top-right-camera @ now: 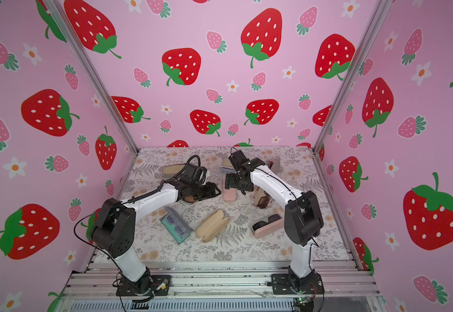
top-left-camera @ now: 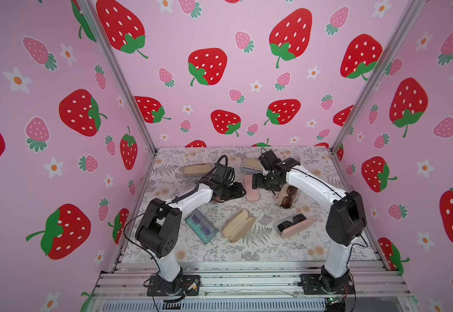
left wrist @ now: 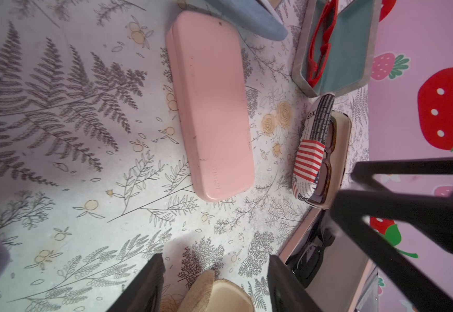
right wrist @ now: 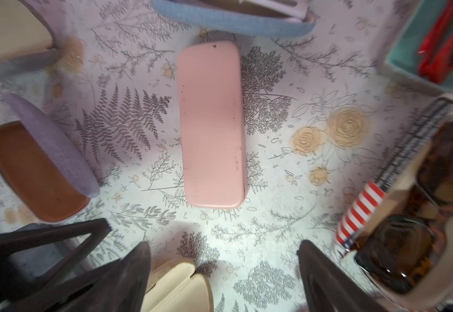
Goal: Close the glasses case
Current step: Move the glasses case to the center of the board, then close the glasses case at the center of the board.
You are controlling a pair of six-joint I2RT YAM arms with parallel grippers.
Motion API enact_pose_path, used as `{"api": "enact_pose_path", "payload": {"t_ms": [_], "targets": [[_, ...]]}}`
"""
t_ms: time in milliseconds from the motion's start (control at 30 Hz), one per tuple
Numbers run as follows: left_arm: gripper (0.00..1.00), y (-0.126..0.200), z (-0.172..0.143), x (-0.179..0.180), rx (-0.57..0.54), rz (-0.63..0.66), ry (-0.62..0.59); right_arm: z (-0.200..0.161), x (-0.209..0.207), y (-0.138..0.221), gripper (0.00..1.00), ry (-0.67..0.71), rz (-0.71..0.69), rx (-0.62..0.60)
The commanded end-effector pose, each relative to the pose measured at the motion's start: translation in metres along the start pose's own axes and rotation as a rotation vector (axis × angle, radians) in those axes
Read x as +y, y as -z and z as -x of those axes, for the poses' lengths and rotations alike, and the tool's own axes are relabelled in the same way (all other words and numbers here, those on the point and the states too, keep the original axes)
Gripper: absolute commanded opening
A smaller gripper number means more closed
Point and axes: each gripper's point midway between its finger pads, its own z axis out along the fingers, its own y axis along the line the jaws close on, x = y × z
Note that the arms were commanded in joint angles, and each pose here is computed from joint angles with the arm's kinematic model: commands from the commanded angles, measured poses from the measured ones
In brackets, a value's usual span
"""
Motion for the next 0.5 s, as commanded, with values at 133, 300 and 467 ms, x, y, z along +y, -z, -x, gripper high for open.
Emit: {"api": "enact_pose_path", "payload": {"t_ms": [133,300,467], "targets": [[0.55,-0.021,0.012,-0.039,0.022,-0.046,-0.049,-0.021,-0.063,0.024,0.81,-0.049,-0.157,-0.042],[0.32,-0.044,0.015,-0.055,0.064,-0.07,-0.069,-0.033,-0.114,0.026,0.27,-0.183,-0.206,-0.044],[0.0,-0.065,0.017,-0.064,0.098,-0.069,-0.093,-0.041,-0.152,0.02,0.11,-0.3,-0.212,-0.026]]}}
